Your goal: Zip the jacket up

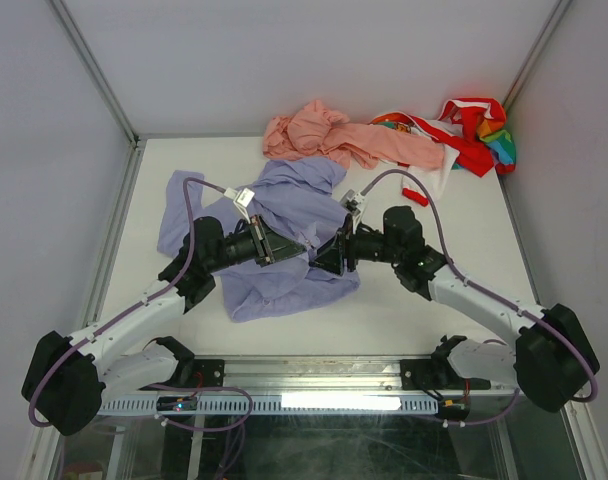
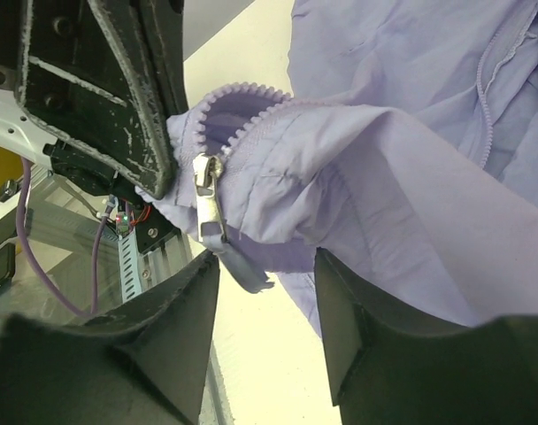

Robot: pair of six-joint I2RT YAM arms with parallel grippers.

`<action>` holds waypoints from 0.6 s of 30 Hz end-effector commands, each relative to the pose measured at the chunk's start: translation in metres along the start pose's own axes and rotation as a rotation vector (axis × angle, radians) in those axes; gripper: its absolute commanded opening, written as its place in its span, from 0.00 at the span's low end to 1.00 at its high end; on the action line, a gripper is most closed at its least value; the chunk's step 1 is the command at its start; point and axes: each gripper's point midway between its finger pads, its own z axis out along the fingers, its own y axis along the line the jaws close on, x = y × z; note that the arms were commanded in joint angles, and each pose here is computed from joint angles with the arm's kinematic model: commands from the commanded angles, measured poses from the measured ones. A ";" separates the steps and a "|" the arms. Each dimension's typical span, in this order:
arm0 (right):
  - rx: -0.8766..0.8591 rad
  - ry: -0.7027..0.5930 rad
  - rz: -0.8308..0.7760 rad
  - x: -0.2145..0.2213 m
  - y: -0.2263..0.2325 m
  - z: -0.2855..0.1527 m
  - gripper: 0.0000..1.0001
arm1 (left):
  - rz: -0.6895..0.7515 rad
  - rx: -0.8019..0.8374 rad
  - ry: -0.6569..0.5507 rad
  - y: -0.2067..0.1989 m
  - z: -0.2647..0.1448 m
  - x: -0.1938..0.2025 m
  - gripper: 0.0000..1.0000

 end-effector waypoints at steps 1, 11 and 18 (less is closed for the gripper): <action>-0.047 -0.078 -0.076 -0.023 0.009 0.006 0.46 | 0.036 0.079 -0.025 -0.029 0.001 -0.014 0.00; -0.061 -0.008 -0.083 -0.033 0.032 -0.013 0.00 | 0.083 -0.052 -0.003 0.001 -0.001 -0.007 0.00; -0.071 0.068 -0.046 -0.055 0.042 -0.010 0.00 | 0.160 -0.126 0.036 0.019 -0.005 0.000 0.00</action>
